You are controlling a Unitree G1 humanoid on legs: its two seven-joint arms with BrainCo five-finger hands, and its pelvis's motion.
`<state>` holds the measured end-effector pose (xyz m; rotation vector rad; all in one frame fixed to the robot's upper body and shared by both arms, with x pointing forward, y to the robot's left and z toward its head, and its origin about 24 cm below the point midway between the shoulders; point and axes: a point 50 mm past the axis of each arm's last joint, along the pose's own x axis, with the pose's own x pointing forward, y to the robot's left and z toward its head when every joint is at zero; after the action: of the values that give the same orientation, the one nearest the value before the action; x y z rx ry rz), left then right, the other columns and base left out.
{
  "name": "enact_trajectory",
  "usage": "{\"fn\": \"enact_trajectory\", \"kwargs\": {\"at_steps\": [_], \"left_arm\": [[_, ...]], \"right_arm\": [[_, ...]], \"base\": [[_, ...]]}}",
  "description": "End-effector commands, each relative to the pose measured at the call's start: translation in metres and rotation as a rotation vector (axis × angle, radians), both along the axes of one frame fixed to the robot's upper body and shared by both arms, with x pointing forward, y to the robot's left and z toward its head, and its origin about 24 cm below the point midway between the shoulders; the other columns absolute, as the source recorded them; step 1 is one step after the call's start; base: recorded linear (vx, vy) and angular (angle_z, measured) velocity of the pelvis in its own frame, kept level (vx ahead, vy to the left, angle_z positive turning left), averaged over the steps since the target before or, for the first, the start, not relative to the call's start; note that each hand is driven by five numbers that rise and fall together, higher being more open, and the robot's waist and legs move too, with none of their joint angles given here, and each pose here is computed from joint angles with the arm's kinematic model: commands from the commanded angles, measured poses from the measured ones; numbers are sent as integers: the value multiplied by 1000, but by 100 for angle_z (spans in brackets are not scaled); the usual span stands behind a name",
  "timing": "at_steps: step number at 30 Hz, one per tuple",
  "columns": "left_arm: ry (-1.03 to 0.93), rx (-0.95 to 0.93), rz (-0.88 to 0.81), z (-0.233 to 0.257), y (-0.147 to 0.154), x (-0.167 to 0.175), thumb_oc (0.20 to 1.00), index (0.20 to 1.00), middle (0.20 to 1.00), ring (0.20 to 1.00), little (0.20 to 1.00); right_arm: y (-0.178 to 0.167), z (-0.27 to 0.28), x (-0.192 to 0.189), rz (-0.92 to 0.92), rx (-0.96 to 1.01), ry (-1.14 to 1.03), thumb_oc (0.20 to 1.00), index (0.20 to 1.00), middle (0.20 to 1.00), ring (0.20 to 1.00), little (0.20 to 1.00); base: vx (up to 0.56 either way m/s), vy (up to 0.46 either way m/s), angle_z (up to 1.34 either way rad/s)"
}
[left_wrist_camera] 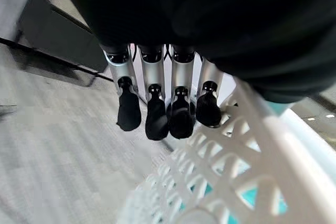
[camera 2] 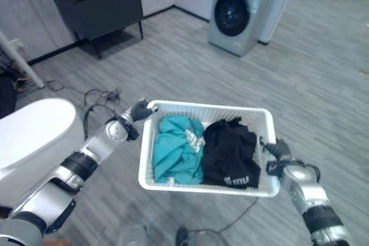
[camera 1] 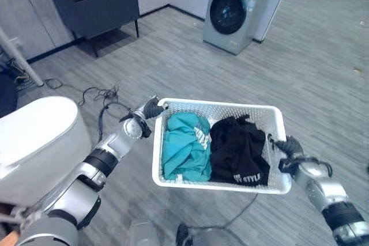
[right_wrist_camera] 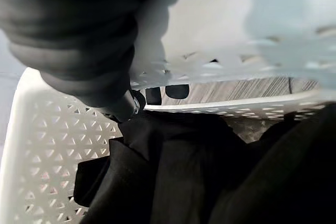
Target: Grab the laundry basket,head to the washer,open it,put in the laundry and shut it.
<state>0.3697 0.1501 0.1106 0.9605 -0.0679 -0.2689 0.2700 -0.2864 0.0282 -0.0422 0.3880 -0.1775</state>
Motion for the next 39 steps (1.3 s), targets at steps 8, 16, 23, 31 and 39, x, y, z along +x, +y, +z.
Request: {"fn": "enact_trajectory", "kwargs": {"at_steps": [8,16,23,31,39], "left_arm": [[-60,4,-43,21,-20,13,200,200,200,200,200],[-114,21,-12,36,-3,13,200,200,200,200,200],[-131,17,12,33,-5,17,200,200,200,200,200],[-129,11,-24,33,-13,15,200,200,200,200,200],[-128,-64,-42,41,-23,15,200,200,200,200,200]], "right_arm": [[34,55,19,196,141,-341,200,200,200,200,200],[67,52,40,262,164,-334,200,200,200,200,200],[42,55,24,212,156,-351,200,200,200,200,200],[26,63,18,183,134,-364,200,200,200,200,200],[19,69,21,137,88,-380,200,200,200,200,200]], "base": [[467,58,-23],[864,244,-45],[654,-147,83],[540,-296,38],[355,-152,-44]]}}
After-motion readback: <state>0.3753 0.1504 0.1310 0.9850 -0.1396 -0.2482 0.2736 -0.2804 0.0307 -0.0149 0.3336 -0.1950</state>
